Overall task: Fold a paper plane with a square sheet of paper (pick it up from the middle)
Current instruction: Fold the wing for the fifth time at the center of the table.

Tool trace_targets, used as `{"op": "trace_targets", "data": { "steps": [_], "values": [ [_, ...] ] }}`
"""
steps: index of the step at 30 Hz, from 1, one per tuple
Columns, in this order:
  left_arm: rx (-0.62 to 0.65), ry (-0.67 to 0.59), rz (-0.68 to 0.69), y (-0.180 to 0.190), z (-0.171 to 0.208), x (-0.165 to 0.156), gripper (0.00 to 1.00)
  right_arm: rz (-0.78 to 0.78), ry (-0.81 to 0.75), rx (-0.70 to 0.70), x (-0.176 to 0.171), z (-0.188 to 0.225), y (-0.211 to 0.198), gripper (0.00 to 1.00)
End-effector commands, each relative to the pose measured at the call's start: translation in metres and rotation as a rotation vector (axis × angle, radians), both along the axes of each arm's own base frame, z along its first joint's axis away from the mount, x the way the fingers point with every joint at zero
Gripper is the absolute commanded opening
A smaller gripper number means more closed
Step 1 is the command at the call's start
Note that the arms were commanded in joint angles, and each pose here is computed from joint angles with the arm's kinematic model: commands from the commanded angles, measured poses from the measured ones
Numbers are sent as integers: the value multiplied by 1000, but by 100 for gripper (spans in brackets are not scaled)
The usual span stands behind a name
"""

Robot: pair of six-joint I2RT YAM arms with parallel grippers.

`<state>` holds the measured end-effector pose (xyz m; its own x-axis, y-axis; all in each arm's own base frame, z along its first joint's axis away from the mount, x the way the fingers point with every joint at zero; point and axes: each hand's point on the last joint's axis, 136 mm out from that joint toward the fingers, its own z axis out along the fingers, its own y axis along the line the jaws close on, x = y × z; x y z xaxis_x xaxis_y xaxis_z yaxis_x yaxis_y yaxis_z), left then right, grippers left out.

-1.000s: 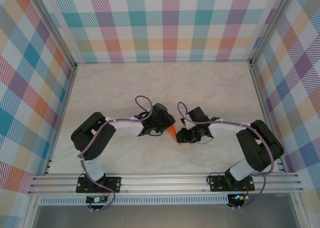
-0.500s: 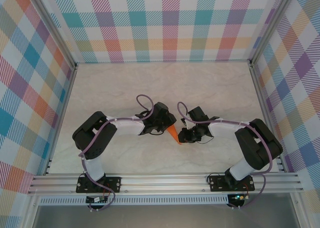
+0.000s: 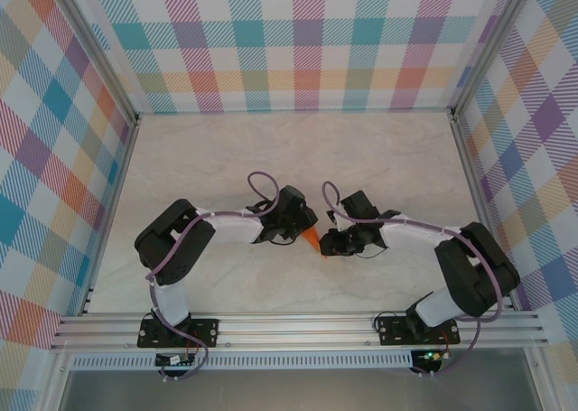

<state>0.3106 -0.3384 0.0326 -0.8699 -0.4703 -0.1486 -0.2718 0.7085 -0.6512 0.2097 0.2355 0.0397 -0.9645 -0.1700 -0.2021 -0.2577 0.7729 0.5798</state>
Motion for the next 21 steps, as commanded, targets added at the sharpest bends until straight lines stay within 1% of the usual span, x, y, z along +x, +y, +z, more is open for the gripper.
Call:
{"op": "trace_targets", "data": {
  "steps": [1,2,4,8,12,15,21],
  "values": [
    [23,22,-20,0,-6,0,41,2,-10,63,1,20,7,22],
    [25,26,-21,0,-8,0,41,17,0,95,-1,23,13,21],
    [24,26,-25,-1,-7,0,41,19,16,109,1,25,17,18],
    [25,25,-26,-1,-7,0,41,-9,2,83,10,25,17,17],
    [25,28,-30,-1,-7,-1,41,37,26,157,9,32,30,16],
    [24,26,-30,-2,-7,0,41,76,73,192,7,28,40,15],
    [21,19,-40,-4,-4,1,41,31,121,84,10,-6,26,14]
  ]
}}
